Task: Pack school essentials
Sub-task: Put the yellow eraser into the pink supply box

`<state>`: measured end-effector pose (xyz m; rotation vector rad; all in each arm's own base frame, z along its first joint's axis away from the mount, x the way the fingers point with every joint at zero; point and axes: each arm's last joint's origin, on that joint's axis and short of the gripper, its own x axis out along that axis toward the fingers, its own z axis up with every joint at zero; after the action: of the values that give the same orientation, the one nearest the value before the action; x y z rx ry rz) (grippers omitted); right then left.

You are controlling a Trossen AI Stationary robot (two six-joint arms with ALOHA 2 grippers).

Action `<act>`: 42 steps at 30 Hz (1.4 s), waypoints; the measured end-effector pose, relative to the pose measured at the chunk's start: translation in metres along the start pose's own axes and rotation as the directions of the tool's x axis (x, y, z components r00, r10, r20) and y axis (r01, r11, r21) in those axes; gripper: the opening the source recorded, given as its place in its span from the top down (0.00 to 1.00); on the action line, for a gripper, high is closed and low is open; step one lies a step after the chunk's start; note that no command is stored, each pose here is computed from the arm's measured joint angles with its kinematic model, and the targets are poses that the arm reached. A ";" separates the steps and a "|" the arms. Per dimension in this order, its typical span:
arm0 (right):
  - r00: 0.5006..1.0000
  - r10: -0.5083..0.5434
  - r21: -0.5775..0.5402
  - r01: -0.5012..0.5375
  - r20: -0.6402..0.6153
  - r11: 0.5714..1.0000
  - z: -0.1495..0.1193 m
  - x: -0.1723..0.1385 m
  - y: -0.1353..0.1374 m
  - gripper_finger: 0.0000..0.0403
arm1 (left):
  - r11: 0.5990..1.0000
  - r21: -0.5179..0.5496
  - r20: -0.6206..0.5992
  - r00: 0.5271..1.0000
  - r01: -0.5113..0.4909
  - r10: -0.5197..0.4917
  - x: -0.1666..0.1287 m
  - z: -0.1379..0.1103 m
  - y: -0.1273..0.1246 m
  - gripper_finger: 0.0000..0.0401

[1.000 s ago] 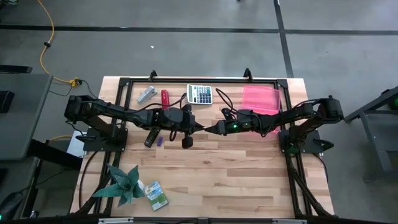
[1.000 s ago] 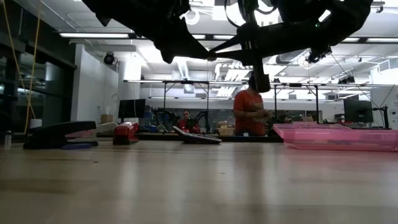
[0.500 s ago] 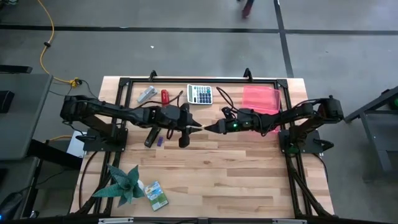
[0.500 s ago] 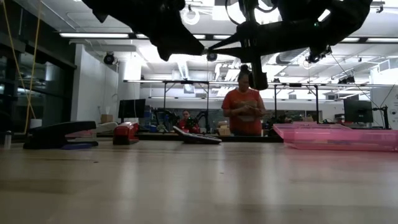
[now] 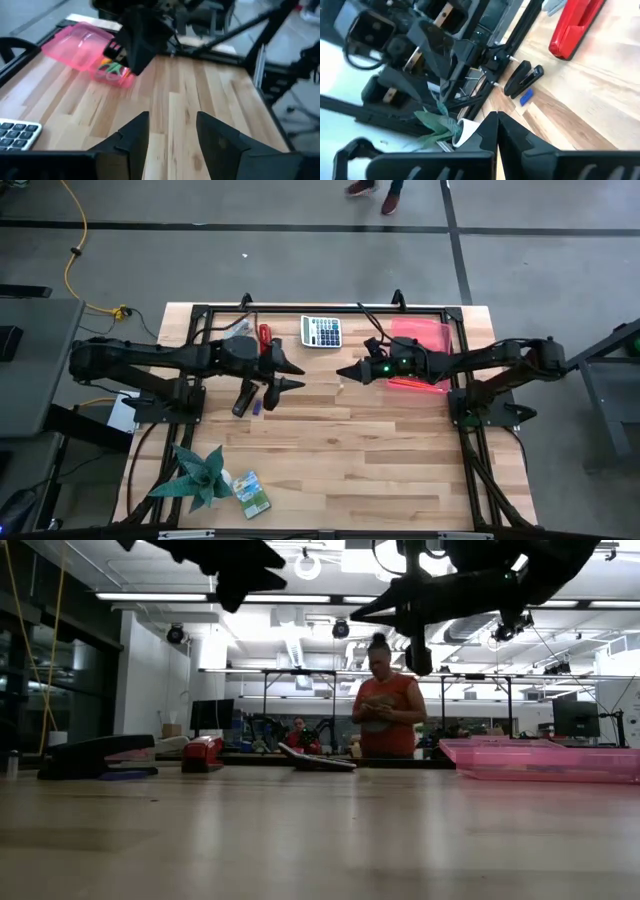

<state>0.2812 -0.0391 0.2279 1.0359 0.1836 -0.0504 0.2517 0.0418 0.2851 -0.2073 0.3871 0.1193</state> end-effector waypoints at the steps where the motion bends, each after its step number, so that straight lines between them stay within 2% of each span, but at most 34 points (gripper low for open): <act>1: 1.000 0.006 -0.016 -0.006 -0.008 1.000 0.001 -0.002 0.001 1.00 | 1.000 -0.018 0.015 1.000 -0.009 0.009 -0.003 -0.005 0.000 0.62; 5: 1.000 0.019 -0.090 -0.020 -0.017 0.996 0.002 -0.006 0.005 1.00 | 0.996 -0.071 0.044 0.997 -0.059 0.062 -0.007 -0.024 0.002 0.64; 8: 0.996 -0.067 -0.091 0.061 -0.056 0.994 -0.001 -0.008 -0.002 1.00 | 0.992 -0.100 0.018 0.997 -0.076 0.078 -0.006 -0.032 0.004 0.64; 11: 0.978 -0.181 -0.185 0.160 -0.105 0.970 0.001 -0.005 -0.001 1.00 | 0.991 -0.115 0.054 0.996 -0.066 0.072 -0.006 -0.029 0.003 0.64; 13: 0.955 -0.274 -0.292 0.230 -0.117 0.928 0.007 -0.001 0.005 1.00 | 0.992 -0.113 0.101 0.993 -0.052 0.064 -0.006 -0.024 0.002 0.64; 17: 0.867 -0.483 -0.513 0.363 -0.120 0.778 0.018 0.010 0.006 0.98 | 0.993 -0.113 0.203 0.978 -0.032 0.055 -0.008 -0.014 0.002 0.64; 19: 0.840 -0.523 -0.599 0.346 -0.146 0.722 0.025 0.017 0.002 0.94 | 0.993 -0.112 0.246 0.968 -0.024 0.052 -0.010 -0.009 0.002 0.64; 23: 0.798 -0.546 -0.707 0.232 -0.255 0.668 0.034 0.032 -0.015 0.80 | 0.994 -0.112 0.260 0.964 -0.021 0.050 -0.010 -0.008 0.002 0.64; 27: 0.755 -0.581 -0.784 0.148 -0.304 0.602 0.039 0.045 -0.039 0.64 | 0.994 -0.110 0.273 0.961 -0.016 0.046 -0.013 -0.006 0.002 0.64; 31: 0.705 -0.623 -0.838 0.075 -0.338 0.540 0.033 0.054 -0.064 0.53 | 0.996 -0.089 0.284 0.958 -0.022 0.046 -0.013 -0.005 0.001 0.73; 35: 0.673 -0.651 -0.860 0.040 -0.353 0.508 0.029 0.062 -0.083 0.50 | 0.996 -0.058 0.300 0.951 -0.066 0.080 -0.014 -0.004 0.002 0.95; 42: 0.660 -0.670 -0.852 0.085 -0.340 0.516 0.033 0.068 -0.110 0.59 | 0.992 -0.067 0.322 0.939 -0.107 0.123 -0.014 -0.002 0.003 1.00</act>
<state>0.3380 -0.1199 0.1390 0.0220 1.0238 -0.0363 0.2373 0.0429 0.2880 -0.2092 0.0661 0.2748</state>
